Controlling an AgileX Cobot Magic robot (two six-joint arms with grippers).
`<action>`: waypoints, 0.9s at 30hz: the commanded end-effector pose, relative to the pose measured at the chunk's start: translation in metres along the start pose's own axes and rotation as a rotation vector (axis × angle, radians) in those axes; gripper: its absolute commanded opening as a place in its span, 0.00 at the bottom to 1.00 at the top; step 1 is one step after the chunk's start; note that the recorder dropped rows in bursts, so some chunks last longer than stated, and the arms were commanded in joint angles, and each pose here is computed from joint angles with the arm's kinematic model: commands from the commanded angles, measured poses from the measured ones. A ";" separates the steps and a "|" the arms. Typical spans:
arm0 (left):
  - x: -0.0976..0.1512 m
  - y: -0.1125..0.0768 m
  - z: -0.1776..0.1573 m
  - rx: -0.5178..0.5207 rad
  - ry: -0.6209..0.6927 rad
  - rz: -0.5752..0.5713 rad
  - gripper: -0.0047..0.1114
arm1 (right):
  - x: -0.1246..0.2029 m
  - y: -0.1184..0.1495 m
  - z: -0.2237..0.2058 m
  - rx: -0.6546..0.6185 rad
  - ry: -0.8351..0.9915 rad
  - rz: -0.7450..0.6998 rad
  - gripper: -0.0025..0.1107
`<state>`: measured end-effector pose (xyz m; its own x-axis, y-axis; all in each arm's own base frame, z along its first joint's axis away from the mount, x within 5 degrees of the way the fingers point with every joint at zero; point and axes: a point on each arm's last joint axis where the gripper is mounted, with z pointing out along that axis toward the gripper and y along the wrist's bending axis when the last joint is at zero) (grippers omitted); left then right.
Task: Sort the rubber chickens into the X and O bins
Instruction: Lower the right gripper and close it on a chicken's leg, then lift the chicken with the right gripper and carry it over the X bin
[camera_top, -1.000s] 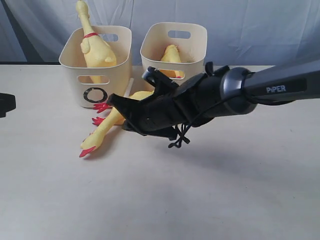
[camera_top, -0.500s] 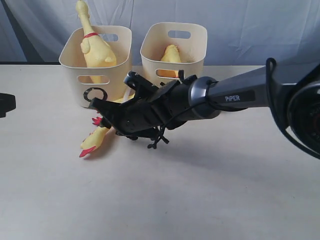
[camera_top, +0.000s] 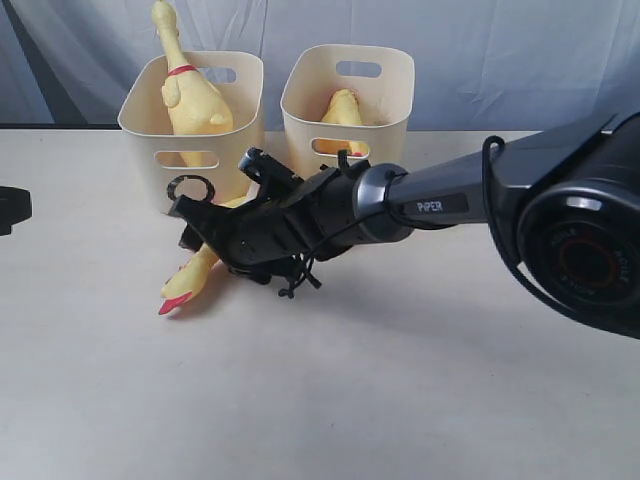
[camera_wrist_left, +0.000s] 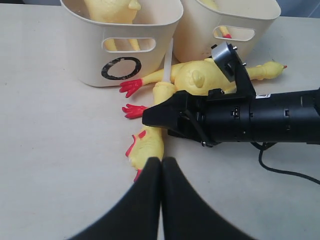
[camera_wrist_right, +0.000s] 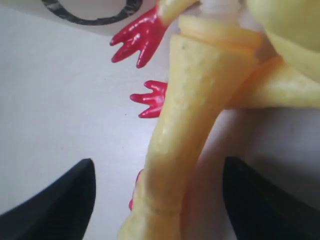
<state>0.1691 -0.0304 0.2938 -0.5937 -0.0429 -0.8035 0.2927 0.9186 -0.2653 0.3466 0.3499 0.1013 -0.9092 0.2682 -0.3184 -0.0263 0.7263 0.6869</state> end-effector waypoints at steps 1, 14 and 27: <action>0.002 -0.002 -0.001 0.011 -0.001 -0.001 0.04 | 0.000 -0.005 0.010 0.003 -0.005 0.046 0.61; 0.002 -0.002 -0.001 0.012 -0.001 -0.002 0.04 | 0.005 -0.003 0.024 -0.045 0.057 0.088 0.15; 0.002 -0.002 -0.001 0.012 -0.001 -0.002 0.04 | 0.002 0.007 0.016 -0.078 0.062 0.094 0.06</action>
<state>0.1691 -0.0304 0.2938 -0.5937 -0.0429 -0.8035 0.2927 0.9186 -0.2653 0.3520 0.3645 0.0815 -0.9307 0.3112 -0.1922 0.0658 0.6594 0.7489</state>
